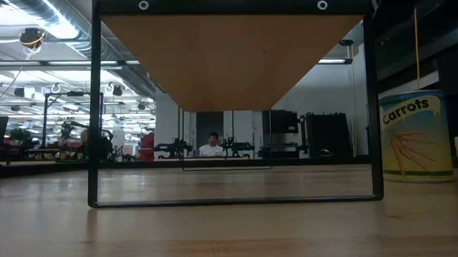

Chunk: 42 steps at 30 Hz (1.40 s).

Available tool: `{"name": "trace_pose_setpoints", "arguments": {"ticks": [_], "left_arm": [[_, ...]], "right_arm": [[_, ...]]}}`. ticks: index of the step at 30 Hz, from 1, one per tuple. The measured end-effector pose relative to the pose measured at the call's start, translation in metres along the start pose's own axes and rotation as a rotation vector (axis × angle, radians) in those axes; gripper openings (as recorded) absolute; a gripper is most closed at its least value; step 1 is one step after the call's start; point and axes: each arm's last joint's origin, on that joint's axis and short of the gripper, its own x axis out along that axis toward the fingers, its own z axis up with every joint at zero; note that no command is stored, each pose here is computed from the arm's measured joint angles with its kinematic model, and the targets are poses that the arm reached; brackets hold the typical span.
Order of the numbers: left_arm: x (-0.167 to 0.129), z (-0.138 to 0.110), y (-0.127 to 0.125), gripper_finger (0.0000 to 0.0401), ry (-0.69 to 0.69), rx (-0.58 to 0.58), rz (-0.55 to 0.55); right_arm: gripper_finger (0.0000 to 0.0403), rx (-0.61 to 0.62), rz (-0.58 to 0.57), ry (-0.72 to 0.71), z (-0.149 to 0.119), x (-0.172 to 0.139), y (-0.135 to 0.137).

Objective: Pick and place cans onto a shelf
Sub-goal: Put the canned pineapple on the shelf

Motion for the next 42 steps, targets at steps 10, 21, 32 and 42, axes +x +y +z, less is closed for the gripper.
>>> {"name": "trace_pose_setpoints", "arguments": {"ticks": [10, 21, 32, 42], "left_arm": [[0.039, -0.038, -0.038, 0.0002, 0.013, 0.087, 0.127], [0.096, -0.038, -0.045, 0.0001, -0.068, 0.135, 0.101], [0.102, -0.016, -0.041, 0.0003, -0.179, 0.145, 0.033], [0.102, -0.017, -0.042, 0.0001, -0.174, 0.15, 0.032]], "right_arm": [[0.0066, 0.0, 0.0, 0.0, 0.0, 0.0, 0.0], [0.0066, 0.0, 0.0, 0.0, 0.0, 0.0, 0.0], [0.0066, 0.0, 0.0, 0.0, 0.0, 0.0, 0.0], [0.0083, 0.004, 0.002, 0.002, 0.0, 0.0, 0.0]]}}
